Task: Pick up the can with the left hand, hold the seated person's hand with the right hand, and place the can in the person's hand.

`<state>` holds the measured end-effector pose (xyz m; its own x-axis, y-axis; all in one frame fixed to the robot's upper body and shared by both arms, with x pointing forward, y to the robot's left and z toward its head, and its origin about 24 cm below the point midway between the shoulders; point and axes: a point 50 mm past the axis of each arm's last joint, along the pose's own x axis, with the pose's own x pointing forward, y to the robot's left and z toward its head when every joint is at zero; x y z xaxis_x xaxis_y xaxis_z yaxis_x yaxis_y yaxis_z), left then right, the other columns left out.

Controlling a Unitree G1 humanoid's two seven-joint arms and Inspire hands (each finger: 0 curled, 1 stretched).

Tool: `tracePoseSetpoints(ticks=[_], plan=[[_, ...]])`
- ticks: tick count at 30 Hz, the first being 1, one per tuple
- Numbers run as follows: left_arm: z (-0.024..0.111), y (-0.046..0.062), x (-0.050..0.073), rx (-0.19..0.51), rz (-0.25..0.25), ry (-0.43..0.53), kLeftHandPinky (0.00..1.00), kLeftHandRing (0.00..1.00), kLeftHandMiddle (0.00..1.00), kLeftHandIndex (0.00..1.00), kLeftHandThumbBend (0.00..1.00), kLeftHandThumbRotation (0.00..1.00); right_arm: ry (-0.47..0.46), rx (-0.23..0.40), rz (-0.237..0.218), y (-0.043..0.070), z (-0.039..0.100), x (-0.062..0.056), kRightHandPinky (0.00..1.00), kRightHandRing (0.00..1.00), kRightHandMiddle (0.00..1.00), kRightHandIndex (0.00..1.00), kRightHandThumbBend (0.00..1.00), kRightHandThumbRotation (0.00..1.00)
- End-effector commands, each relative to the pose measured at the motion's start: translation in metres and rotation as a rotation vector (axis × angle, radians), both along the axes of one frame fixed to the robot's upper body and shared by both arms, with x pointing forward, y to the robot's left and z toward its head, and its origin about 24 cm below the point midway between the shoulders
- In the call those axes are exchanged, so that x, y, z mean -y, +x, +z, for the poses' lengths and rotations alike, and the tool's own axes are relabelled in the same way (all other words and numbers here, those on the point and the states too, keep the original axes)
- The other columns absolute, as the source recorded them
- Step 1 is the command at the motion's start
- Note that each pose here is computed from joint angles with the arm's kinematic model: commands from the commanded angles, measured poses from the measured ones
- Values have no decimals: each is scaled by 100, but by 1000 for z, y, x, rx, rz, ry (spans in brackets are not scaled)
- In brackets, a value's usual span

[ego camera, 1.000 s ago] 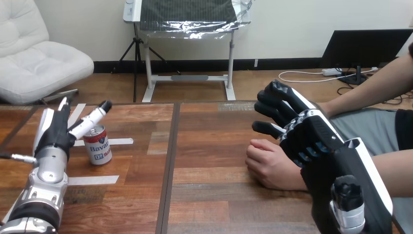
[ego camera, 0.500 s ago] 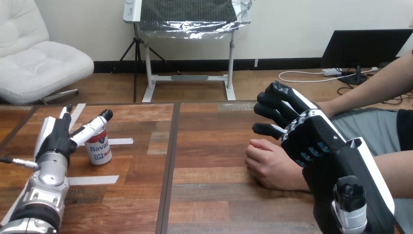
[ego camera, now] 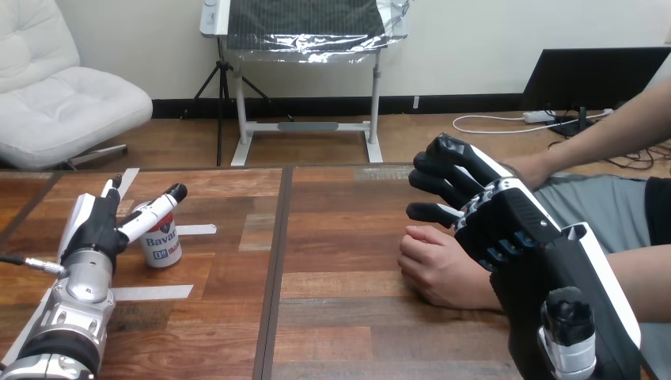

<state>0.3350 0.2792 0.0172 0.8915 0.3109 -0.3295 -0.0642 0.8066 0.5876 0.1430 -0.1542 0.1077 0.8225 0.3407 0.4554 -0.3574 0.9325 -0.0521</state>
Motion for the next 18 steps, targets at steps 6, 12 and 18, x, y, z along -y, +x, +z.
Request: tracePoseSetpoints(ticks=[6,12,18], plan=[[24,18,6,64,-32,27,92,100,100,100,70,66,15,106,18,4,18,-2,78,86,87,87,100,90],[24,17,7,65,-36,23,91,100,100,100,70,64,18,104,20,4,17,-2,77,86,86,87,100,90],[22,17,8,64,-38,12,89,98,100,99,72,62,17,104,20,3,17,-3,77,86,86,87,100,90]])
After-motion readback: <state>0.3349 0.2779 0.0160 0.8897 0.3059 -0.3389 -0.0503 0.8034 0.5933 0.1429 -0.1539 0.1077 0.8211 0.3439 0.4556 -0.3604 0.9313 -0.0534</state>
